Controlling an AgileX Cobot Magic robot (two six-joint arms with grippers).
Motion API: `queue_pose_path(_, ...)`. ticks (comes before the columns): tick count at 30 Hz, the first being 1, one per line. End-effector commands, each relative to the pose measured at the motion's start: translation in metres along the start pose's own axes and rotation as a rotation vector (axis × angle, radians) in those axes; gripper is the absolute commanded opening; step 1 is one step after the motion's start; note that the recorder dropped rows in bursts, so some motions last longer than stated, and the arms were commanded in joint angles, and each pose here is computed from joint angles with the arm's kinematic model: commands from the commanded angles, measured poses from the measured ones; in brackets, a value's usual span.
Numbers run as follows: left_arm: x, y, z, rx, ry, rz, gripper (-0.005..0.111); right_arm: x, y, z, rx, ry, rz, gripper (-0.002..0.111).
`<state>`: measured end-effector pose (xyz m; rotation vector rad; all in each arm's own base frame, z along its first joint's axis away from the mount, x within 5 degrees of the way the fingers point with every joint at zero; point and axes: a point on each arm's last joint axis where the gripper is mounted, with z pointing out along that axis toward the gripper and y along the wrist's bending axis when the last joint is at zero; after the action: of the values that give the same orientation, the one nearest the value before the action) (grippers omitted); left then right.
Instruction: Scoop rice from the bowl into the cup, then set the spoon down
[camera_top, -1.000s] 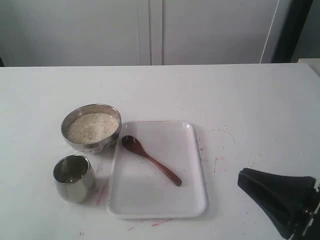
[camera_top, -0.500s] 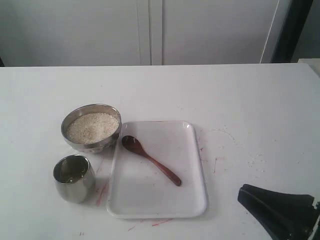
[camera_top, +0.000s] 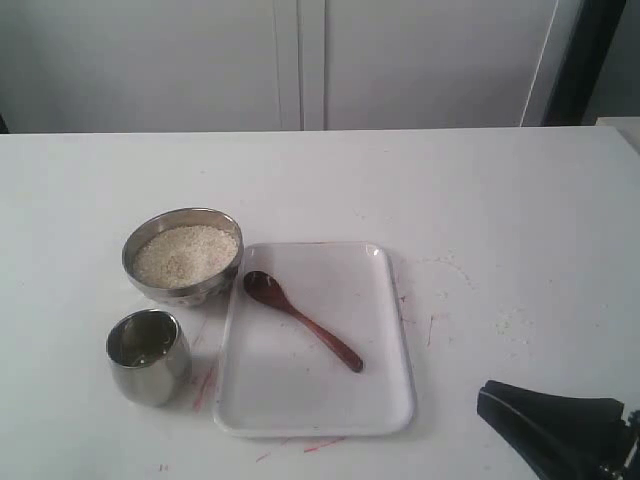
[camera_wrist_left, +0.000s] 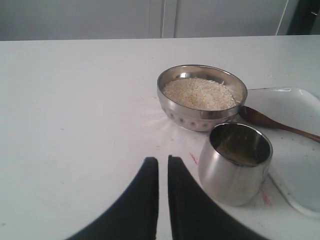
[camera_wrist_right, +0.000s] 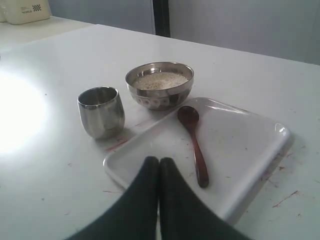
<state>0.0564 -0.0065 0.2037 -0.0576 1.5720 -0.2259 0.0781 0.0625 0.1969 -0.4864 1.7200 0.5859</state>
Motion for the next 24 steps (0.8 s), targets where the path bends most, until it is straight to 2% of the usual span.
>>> queue_pose_path(1,-0.003,0.000,0.000,0.000,-0.010,-0.008,0.014,0.002,-0.002,-0.003,0.015,-0.002,-0.015,0.000)
queue_pose_path(8,-0.003,0.000,0.000,0.000,-0.010,-0.008,0.014,-0.001,-0.002,-0.018,0.026,-0.059,-0.017,0.000)
queue_pose_path(24,-0.003,0.000,0.000,0.000,-0.010,-0.008,0.014,0.006,-0.009,-0.040,0.114,-0.097,0.078,0.000)
